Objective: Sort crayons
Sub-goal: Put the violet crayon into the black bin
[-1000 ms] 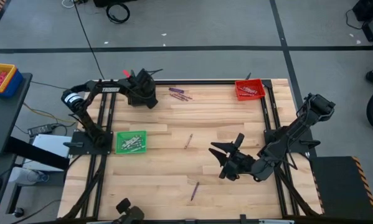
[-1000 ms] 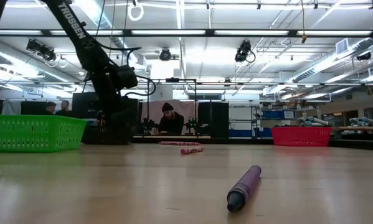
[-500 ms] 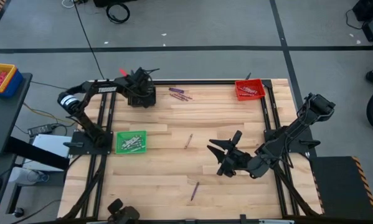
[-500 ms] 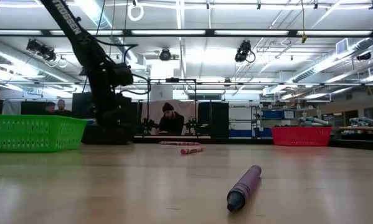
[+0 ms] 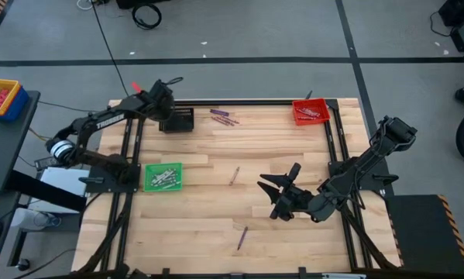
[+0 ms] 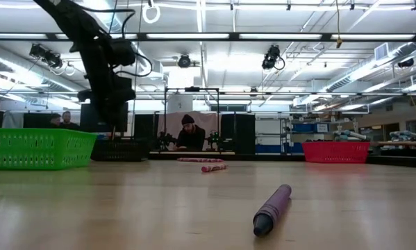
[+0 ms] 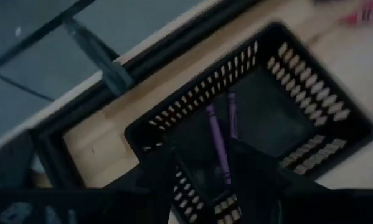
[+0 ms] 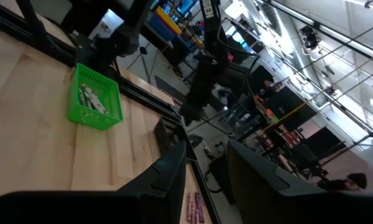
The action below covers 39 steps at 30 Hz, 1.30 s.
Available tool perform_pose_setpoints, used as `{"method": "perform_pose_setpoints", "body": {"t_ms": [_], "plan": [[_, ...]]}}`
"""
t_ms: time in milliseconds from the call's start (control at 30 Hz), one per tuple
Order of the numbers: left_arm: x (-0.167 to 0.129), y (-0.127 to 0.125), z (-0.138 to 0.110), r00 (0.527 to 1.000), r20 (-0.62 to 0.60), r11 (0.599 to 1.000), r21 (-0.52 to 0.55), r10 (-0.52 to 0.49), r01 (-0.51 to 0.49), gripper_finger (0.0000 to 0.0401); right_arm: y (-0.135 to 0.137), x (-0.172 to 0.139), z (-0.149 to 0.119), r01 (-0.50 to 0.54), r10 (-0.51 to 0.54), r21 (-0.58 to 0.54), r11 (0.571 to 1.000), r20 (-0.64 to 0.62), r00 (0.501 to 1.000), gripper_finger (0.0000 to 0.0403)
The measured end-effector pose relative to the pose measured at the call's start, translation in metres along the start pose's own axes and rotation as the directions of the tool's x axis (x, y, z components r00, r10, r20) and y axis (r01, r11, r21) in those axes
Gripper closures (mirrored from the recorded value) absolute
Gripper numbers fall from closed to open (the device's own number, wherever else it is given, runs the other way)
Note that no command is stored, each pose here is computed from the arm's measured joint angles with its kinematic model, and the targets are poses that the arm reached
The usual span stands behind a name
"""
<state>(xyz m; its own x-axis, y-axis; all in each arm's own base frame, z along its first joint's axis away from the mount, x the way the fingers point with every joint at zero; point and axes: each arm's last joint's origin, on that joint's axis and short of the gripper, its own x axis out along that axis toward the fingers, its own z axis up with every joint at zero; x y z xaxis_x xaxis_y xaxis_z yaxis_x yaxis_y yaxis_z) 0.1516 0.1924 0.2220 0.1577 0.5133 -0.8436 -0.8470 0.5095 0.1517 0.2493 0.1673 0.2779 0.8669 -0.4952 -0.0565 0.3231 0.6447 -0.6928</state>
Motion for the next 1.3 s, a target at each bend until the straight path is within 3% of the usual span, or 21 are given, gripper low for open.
{"method": "perform_pose_setpoints", "body": {"t_ms": [200,300,600,867,1033,1200,1300], "plan": [[0.011,0.0,-0.014,0.999,-0.047,0.954,-0.299,0.004,-0.017,0.0248,0.001,-0.002,0.004,-0.058,0.056,0.039,0.998,0.061,0.997,0.028],[0.026,0.002,-0.028,0.995,-0.095,0.928,-0.371,-0.002,-0.034,0.0248,0.002,-0.006,0.006,-0.08,0.075,0.058,0.995,0.08,0.994,0.028],[0.044,0.011,-0.035,0.999,0.029,0.897,-0.443,0.017,-0.002,0.0248,0.003,-0.008,0.006,-0.088,0.083,0.054,0.995,0.087,0.993,0.028],[0.045,0.024,-0.031,0.994,0.072,0.866,-0.499,0.082,-0.035,0.0248,0.002,-0.004,0.005,-0.077,0.072,0.055,0.996,0.076,0.994,0.028],[0.045,0.023,-0.031,0.995,0.071,0.872,-0.49,0.07,-0.027,0.0248,0.002,-0.004,0.005,-0.077,0.073,0.055,0.996,0.076,0.994,0.028],[0.04,0.012,-0.024,0.99,0.12,0.884,-0.453,-0.068,0.115,0.0248,0.002,-0.004,0.005,-0.077,0.073,0.054,0.996,0.076,0.994,0.028],[0.027,-0.004,-0.01,0.963,0.201,0.887,-0.392,-0.178,0.246,0.0248,0.001,-0.002,0.005,-0.073,0.069,0.054,0.996,0.073,0.995,0.028]]}}
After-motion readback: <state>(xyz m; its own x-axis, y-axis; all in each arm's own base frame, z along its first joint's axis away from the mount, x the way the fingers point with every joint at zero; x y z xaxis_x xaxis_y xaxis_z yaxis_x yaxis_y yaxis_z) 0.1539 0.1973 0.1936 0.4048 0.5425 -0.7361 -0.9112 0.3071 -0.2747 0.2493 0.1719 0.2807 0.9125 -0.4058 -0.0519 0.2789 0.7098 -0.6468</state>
